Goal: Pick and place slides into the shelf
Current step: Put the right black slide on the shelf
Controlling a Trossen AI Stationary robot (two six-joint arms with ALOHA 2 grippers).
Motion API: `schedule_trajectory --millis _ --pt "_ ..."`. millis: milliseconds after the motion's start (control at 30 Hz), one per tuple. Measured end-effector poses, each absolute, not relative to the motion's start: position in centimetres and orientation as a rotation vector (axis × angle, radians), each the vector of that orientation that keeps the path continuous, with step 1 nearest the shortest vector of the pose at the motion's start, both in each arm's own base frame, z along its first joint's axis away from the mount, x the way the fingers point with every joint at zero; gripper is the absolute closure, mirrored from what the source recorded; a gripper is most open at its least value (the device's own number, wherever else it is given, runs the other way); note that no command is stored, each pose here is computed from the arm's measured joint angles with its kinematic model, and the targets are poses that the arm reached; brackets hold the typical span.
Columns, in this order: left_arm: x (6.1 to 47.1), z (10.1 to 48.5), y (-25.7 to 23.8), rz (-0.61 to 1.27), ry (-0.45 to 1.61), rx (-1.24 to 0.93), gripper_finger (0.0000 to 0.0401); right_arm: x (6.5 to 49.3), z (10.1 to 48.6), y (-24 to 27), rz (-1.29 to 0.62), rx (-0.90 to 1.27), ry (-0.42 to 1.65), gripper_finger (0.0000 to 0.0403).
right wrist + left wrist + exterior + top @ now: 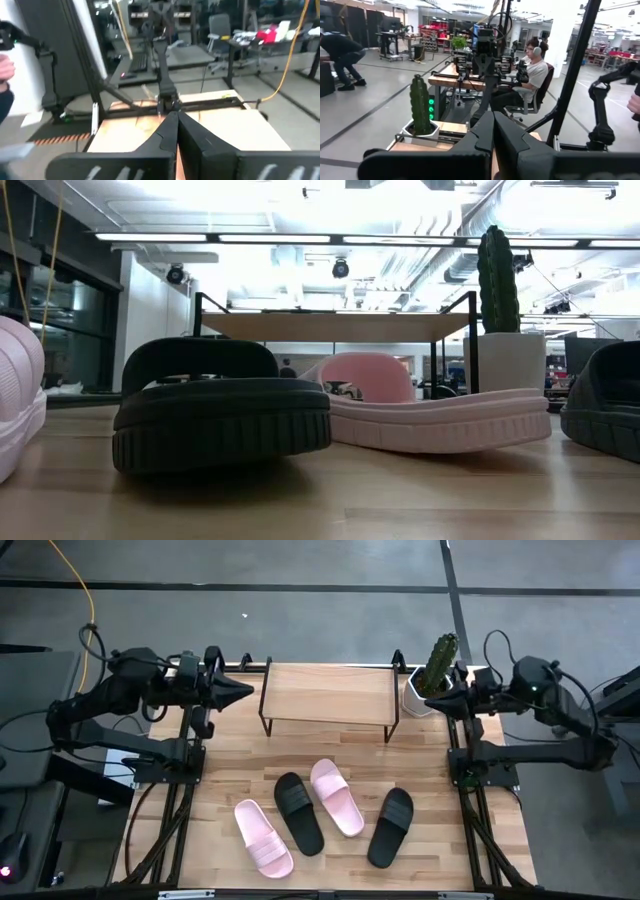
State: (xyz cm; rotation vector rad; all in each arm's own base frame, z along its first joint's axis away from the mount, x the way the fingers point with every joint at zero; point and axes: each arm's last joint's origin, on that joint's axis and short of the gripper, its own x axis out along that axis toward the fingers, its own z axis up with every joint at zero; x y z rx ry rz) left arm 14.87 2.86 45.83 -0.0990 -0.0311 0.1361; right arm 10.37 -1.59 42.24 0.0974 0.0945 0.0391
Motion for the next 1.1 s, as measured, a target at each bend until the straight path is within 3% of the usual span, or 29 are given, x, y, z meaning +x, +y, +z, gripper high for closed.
schedule_trajectory --millis 467,1100 --pt "14.9 45.0 2.8 0.131 0.053 -0.114 0.0400 16.0 42.5 1.4 0.046 0.004 0.312 0.0402" --pt "14.9 44.8 2.8 0.132 0.076 -0.121 0.0400 20.0 40.3 11.0 -0.061 -0.174 0.505 0.0402"
